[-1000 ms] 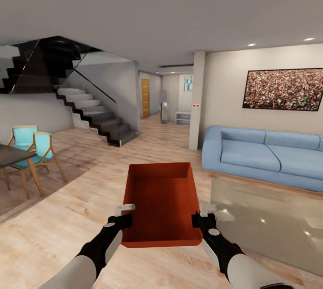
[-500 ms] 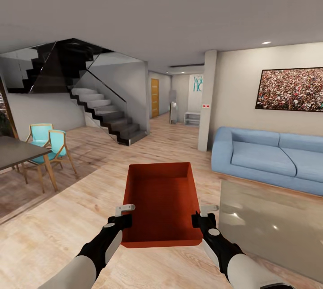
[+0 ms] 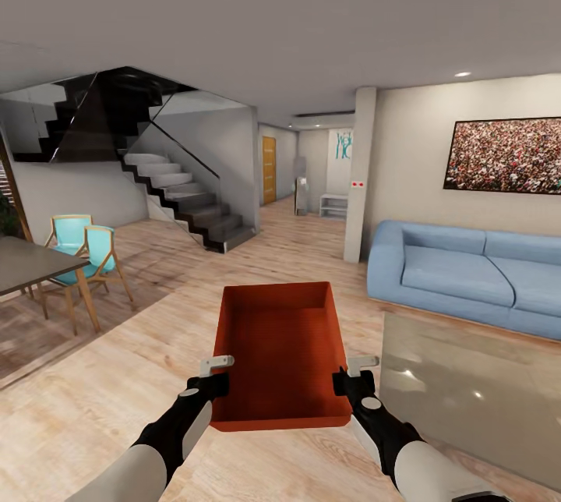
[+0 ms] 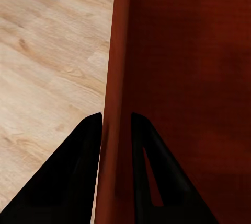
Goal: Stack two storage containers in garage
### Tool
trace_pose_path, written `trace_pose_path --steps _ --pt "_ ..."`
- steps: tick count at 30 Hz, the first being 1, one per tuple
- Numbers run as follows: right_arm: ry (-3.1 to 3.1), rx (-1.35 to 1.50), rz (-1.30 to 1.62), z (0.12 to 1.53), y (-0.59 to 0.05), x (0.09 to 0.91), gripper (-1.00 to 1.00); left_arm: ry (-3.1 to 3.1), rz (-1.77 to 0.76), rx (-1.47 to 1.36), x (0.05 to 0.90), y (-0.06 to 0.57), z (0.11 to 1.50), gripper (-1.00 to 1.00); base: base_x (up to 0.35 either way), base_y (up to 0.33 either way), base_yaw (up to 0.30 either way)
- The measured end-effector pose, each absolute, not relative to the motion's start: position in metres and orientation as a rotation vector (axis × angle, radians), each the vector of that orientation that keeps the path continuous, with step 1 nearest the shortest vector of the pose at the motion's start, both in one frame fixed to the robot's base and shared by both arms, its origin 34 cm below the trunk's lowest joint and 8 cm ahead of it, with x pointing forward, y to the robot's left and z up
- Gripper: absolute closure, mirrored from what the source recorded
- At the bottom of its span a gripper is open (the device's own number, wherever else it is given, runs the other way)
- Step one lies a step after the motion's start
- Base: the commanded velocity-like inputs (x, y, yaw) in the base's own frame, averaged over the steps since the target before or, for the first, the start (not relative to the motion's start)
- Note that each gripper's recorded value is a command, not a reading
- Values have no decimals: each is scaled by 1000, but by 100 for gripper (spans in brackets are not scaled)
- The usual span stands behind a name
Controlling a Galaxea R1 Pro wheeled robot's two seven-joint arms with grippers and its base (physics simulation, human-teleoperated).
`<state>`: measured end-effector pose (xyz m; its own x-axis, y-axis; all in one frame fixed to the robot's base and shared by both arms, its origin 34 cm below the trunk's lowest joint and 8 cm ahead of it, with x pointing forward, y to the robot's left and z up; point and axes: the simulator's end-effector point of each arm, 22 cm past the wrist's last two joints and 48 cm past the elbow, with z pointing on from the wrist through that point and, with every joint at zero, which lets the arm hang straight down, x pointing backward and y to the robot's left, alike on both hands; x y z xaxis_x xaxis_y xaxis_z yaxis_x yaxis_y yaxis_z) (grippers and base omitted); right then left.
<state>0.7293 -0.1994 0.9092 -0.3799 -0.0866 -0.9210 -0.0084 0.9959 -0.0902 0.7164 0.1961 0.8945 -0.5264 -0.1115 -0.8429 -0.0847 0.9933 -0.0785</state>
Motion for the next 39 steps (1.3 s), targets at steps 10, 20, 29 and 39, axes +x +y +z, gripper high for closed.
trace_pose_path --steps 10,20,29,39 --pt "1959 -68 -84 910 -199 729 100 2127 -34 -138 716 196 895 100 138 0 0" --pt "1958 -76 -84 910 -199 729 100 2130 -40 -156 715 196 893 100 319 0 0" --pt "1957 -78 -87 910 -199 729 100 2129 -41 -158 714 196 892 100 322 0 0" --pt "1957 -77 -86 910 -198 729 100 2129 -40 -157 714 197 892 100 322 0 0"
